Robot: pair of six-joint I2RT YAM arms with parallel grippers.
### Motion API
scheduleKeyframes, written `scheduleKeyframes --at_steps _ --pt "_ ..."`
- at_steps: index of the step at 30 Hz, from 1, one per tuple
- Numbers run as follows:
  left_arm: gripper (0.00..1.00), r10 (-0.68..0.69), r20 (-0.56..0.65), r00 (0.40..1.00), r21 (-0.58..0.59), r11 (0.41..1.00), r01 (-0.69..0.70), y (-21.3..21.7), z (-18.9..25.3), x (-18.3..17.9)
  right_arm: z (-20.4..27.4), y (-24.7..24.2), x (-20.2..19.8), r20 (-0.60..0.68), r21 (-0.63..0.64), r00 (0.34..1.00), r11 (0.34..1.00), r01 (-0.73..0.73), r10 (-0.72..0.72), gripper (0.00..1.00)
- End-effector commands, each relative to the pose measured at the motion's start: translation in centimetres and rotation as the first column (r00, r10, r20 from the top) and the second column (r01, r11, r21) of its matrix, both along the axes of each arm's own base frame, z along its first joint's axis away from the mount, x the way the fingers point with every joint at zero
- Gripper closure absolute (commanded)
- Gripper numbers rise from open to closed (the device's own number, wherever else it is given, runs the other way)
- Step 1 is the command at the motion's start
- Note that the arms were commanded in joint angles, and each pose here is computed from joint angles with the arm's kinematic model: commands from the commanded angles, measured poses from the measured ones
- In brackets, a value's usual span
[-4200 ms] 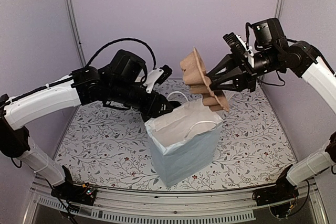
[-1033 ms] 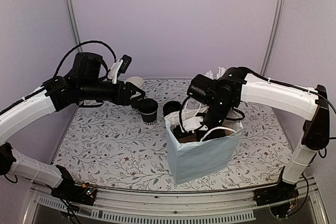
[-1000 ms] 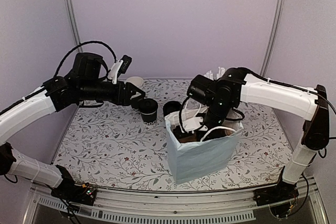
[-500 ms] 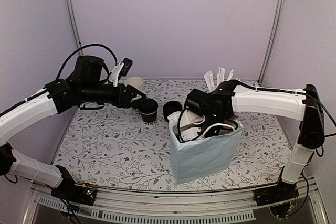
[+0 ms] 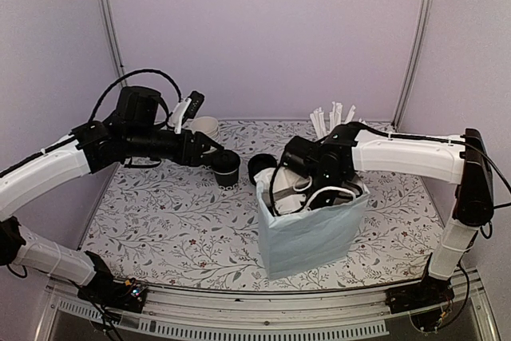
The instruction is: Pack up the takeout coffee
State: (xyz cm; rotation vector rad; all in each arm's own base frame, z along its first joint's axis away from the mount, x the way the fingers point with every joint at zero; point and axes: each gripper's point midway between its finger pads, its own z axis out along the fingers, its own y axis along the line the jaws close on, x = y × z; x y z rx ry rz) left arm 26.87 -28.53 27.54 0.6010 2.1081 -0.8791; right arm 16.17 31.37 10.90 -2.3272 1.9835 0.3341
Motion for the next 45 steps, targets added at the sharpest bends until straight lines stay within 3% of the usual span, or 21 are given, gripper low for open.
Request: scheduleKeyframes --at_steps 1,12,16,19,23,30,32,35,39,42,45 --pt "0.41 0.000 0.001 1.000 -0.014 1.000 0.000 -0.2 0.4 0.7 4.1 0.4 -0.4 0.032 0.079 0.999 0.997 -0.013 0.011 0.37" --pt "0.42 -0.114 0.039 0.993 -0.057 0.992 0.116 -2.3 3.2 -0.4 10.9 2.5 -0.9 0.062 0.292 0.998 0.956 -0.035 0.017 0.37" --pt "0.40 -0.234 0.097 0.967 -0.082 0.967 0.243 -4.5 4.7 -2.6 13.5 3.0 -0.5 0.119 0.358 0.993 0.932 -0.054 0.011 0.37" --pt "0.38 -0.330 0.140 0.934 -0.041 0.940 0.338 -7.2 4.9 -4.5 16.4 3.6 -0.1 0.178 0.427 0.984 0.900 -0.084 0.008 0.37" --pt "0.38 -0.380 0.163 0.910 0.028 0.924 0.381 -9.6 4.8 -4.4 19.5 4.2 0.1 0.219 0.495 0.976 0.862 -0.110 -0.001 0.37" --pt "0.37 -0.425 0.161 0.891 0.049 0.905 0.423 -13.0 4.2 -3.2 25.0 3.6 -0.2 0.306 0.617 0.951 0.772 -0.155 -0.053 0.37" --pt "0.38 -0.425 0.147 0.893 0.044 0.905 0.424 -14.2 4.0 -2.6 28.7 2.6 -0.7 0.301 0.699 0.950 0.696 -0.162 -0.082 0.36" --pt "0.38 -0.430 0.152 0.890 0.025 0.902 0.431 -15.3 4.0 -2.4 30.8 1.3 -0.4 0.263 0.749 0.958 0.649 -0.129 -0.113 0.35" --pt "0.40 -0.451 0.158 0.878 -0.010 0.889 0.458 -16.9 4.6 -2.7 33.5 -1.0 -1.1 0.229 0.810 0.966 0.574 -0.122 -0.118 0.30" --pt "0.41 -0.477 0.176 0.861 -0.017 0.873 0.487 -18.1 5.2 -3.1 34.9 -3.0 -3.6 0.182 0.849 0.981 0.513 -0.125 -0.063 0.16" --pt "0.41 -0.490 0.200 0.848 -0.015 0.864 0.503 -18.6 5.9 -3.6 33.1 -4.3 -6.7 0.116 0.843 0.992 0.523 -0.127 0.054 0.05"
